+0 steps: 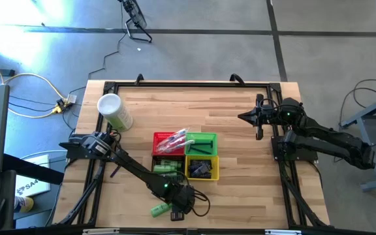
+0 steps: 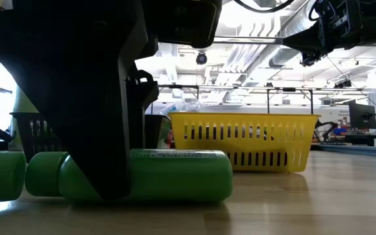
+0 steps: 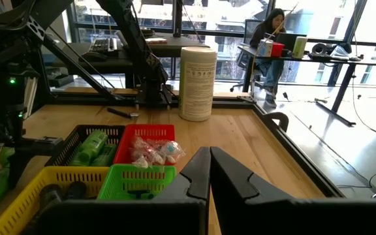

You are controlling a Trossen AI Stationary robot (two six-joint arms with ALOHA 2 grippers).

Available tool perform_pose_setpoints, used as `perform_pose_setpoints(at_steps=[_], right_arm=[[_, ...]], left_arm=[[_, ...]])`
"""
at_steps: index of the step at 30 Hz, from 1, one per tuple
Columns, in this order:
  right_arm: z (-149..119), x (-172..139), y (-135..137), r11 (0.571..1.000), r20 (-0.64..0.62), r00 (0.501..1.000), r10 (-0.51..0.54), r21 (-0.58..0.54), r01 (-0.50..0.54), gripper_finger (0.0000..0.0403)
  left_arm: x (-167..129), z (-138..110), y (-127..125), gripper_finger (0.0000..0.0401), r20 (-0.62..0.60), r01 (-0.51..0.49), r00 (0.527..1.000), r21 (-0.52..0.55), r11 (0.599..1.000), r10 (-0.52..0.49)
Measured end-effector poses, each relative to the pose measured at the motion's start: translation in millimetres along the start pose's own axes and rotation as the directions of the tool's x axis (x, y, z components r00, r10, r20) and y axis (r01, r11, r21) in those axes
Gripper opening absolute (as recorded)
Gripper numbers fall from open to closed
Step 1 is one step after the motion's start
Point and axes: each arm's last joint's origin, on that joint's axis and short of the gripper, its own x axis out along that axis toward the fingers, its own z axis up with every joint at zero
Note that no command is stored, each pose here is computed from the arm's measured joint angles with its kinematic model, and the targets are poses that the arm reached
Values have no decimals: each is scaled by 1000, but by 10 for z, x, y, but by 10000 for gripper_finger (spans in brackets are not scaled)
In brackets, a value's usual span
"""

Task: Pick & Place Travel size toiletries
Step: Put the green shampoo bottle into the black bin

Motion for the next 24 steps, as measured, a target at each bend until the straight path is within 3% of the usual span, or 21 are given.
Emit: perform_pose_setpoints(at_steps=[17, 24], right_arm=[[-1, 0, 0, 1000, -1, 1000, 0, 0, 0, 3], [-3, 0, 0, 1000, -3, 1000, 0, 1, 0, 3]], left_arm=[[-11, 17, -4, 183, 23, -31, 999, 4, 1000, 31], [-216, 114, -58, 183, -32, -72, 997, 10, 997, 72]])
